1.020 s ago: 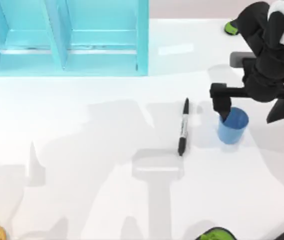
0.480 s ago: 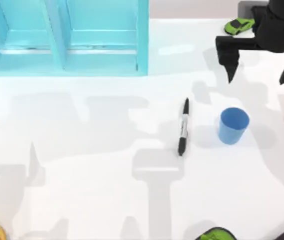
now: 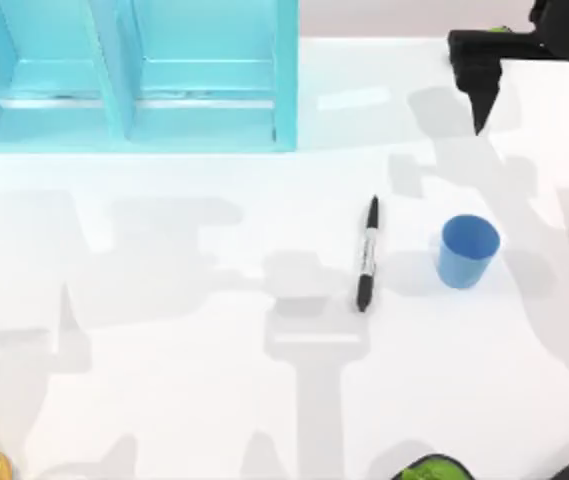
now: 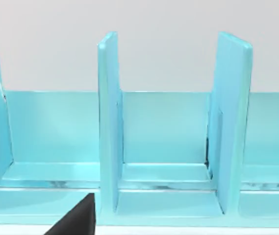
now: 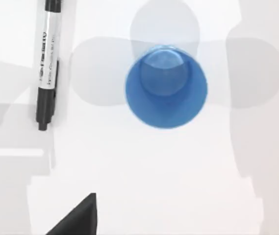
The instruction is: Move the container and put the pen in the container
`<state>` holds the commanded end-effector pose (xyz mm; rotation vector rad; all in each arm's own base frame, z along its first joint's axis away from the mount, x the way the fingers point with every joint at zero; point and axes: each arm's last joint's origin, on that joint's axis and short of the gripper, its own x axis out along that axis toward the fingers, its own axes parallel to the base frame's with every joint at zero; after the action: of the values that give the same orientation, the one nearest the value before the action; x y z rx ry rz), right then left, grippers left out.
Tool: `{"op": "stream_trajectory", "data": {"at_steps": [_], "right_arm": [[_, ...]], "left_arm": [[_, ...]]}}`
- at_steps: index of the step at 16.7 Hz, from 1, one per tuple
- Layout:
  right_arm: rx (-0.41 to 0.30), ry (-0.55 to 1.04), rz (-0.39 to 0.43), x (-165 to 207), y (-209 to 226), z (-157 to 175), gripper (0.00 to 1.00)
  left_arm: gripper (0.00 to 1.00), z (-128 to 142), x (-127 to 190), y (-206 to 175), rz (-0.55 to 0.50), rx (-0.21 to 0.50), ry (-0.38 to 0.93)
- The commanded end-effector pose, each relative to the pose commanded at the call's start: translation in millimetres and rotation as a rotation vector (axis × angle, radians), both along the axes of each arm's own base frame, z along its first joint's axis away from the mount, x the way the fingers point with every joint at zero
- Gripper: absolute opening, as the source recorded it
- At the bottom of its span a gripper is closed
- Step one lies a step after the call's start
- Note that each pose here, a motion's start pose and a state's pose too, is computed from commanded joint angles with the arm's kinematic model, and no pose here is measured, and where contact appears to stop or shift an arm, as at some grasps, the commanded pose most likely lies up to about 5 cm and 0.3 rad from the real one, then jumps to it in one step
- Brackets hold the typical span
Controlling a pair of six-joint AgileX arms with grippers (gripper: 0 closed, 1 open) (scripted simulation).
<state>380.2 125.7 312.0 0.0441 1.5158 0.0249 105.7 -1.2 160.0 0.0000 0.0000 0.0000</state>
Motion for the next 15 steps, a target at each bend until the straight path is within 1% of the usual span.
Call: {"op": "stream_trajectory", "data": {"at_steps": [3, 6, 8, 11, 15], "right_arm": [[-0.005, 0.005, -0.001, 2, 5, -3, 1.0], [-0.036, 0.032, -0.024, 12, 30, -17, 1.0], [-0.068, 0.054, -0.049, 23, 56, -35, 1.0], [-0.125, 0.082, -0.096, 33, 99, -72, 1.0], [-0.194, 0.087, -0.151, 31, 146, -116, 1.0]], "left_arm": [[1.0, 0, 0, 0, 0.0, 0.0, 0.0], [1.0, 0, 0, 0, 0.0, 0.0, 0.0], [1.0, 0, 0, 0, 0.0, 0.0, 0.0], [1.0, 0, 0, 0, 0.0, 0.0, 0.0], [1.0, 0, 0, 0, 0.0, 0.0, 0.0]]}}
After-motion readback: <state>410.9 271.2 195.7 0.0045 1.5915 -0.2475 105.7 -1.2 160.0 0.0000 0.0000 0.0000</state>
